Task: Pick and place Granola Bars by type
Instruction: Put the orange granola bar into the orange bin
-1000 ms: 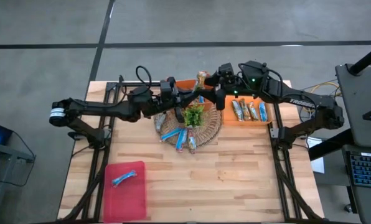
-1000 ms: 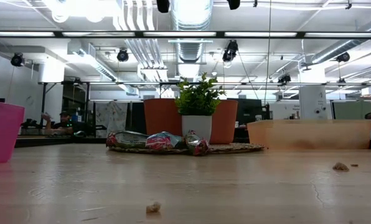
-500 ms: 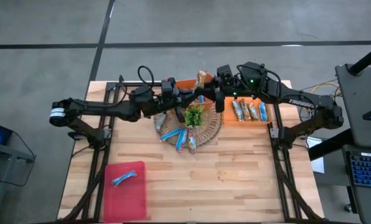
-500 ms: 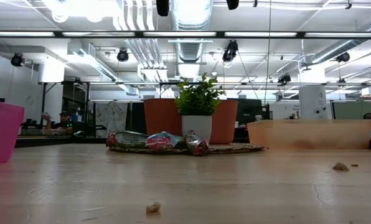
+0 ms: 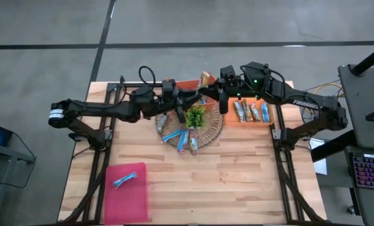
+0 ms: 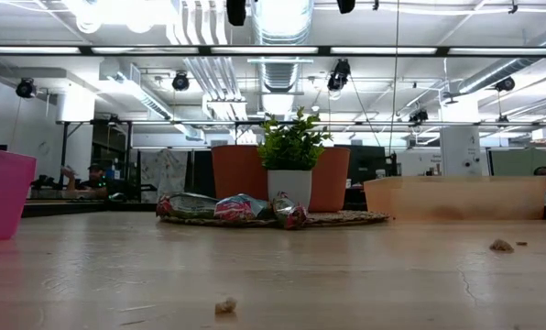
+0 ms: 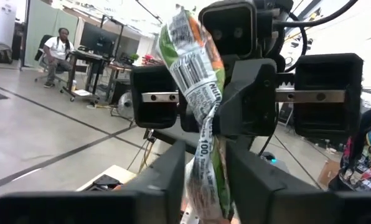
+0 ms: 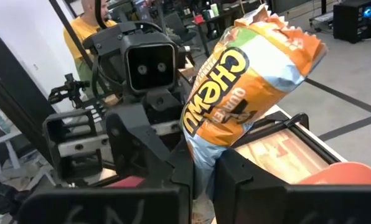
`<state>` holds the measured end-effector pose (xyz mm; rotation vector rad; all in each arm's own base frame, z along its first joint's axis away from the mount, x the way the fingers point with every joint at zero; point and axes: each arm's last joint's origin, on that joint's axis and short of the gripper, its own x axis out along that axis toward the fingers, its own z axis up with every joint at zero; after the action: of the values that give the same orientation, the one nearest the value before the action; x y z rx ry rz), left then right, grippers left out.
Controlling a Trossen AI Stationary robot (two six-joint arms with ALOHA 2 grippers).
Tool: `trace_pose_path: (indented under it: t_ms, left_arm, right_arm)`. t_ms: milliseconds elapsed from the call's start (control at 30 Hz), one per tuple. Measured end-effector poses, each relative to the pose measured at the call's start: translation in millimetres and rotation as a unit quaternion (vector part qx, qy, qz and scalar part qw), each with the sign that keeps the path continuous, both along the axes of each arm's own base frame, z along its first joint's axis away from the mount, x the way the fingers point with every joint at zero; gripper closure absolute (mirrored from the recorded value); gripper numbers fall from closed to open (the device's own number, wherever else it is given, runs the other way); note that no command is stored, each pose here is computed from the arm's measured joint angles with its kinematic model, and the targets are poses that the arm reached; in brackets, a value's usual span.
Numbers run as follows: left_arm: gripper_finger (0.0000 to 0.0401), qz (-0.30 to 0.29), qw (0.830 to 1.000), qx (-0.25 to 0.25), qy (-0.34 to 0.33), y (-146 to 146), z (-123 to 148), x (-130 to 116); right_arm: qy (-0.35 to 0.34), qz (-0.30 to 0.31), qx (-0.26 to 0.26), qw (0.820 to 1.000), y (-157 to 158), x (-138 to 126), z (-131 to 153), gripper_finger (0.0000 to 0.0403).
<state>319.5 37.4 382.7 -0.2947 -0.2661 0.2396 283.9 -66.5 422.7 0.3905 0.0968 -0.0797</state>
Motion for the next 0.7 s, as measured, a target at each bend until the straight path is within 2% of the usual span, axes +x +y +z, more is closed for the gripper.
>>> trace_pose_path:
  t_ms: [200, 300, 500, 700]
  left_arm:
    - [0.0228, 0.002, 1.000, 0.006, 0.011, -1, 8, -13]
    - [0.0204, 0.013, 0.999, 0.018, 0.025, -1, 13, -23]
    - [0.0193, 0.020, 0.999, 0.020, 0.038, 0, 23, -42]
    - [0.0193, 0.020, 0.997, 0.001, 0.080, 1, 20, -52]
  right_arm:
    - [0.006, -0.009, 0.003, 1.000, 2, -10, 4, 0.0386]
    - [0.022, -0.045, 0.012, 0.999, 3, -21, 6, 0.0389]
    - [0.108, -0.145, 0.009, 0.983, 4, -50, 0, 0.0391]
    - [0.179, -0.250, 0.018, 0.951, 3, -79, -6, 0.0392]
